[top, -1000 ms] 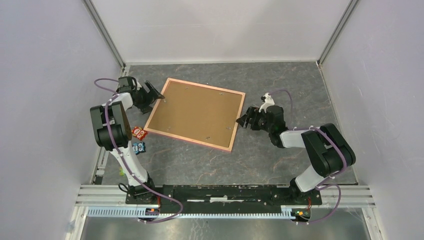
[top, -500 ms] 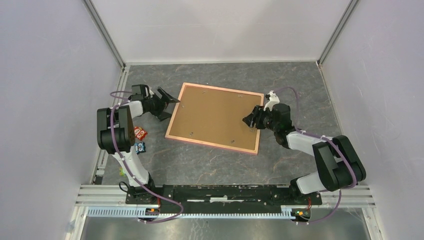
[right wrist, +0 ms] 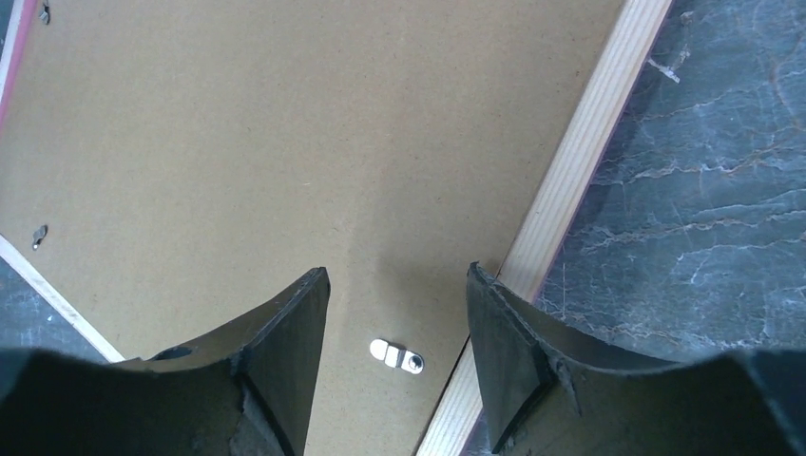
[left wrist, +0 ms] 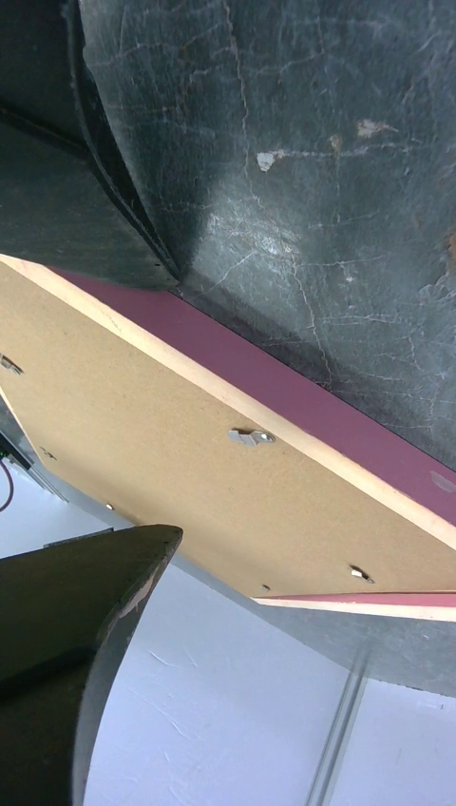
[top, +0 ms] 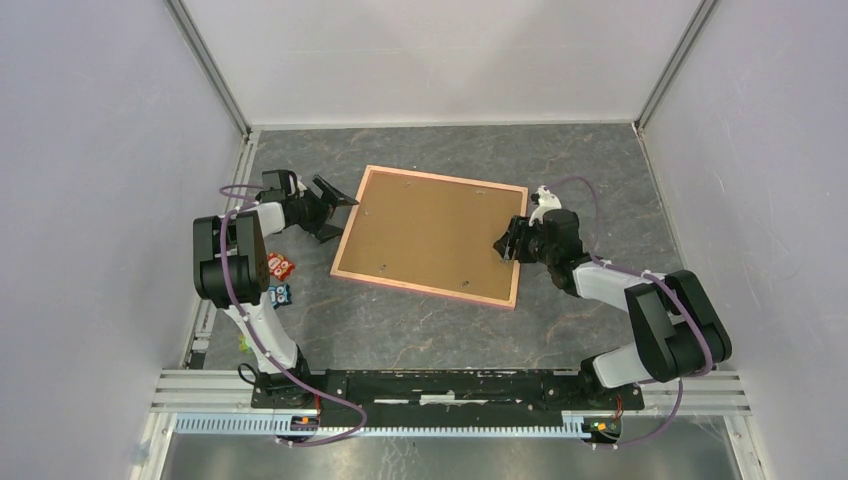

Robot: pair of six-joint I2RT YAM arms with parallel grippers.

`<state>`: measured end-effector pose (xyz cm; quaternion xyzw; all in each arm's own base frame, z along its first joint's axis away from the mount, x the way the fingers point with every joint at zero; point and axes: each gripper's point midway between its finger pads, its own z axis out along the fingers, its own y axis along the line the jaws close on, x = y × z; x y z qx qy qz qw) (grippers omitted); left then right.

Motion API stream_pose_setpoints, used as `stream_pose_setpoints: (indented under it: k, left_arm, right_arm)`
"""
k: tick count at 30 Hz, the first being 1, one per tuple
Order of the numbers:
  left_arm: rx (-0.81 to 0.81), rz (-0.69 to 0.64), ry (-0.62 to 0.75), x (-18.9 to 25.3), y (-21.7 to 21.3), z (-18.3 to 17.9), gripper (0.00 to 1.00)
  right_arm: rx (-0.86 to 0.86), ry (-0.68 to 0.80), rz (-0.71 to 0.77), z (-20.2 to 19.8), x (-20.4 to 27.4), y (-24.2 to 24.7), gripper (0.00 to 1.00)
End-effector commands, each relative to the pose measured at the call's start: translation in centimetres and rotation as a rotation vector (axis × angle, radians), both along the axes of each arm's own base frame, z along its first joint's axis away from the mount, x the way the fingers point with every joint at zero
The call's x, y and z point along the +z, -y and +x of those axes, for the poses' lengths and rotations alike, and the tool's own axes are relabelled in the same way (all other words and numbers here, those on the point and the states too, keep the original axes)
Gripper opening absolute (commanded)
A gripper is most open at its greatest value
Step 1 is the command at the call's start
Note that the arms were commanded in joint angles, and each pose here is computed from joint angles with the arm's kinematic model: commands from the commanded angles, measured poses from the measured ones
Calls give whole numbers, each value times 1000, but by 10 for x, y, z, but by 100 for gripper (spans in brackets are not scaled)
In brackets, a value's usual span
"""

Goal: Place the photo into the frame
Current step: Adjust the photo frame at the center of the board, then adjust the photo frame item on the photo frame.

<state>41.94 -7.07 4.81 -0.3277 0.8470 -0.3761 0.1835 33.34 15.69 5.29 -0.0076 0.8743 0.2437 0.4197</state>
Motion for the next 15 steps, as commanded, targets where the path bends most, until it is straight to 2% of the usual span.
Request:
stream_pose_setpoints:
  k: [1, 5, 15]
  left_arm:
    - [31, 1, 0, 12, -3, -1, 99]
    - [30, -1, 2, 12, -2, -1, 99]
    - [32, -1, 1, 11, -3, 0, 99]
  right_arm:
    - [-5, 32, -23, 15, 7, 1, 59]
    - [-15, 26, -39, 16, 4, 6, 59]
    - [-39, 25, -31, 16, 2, 16, 65]
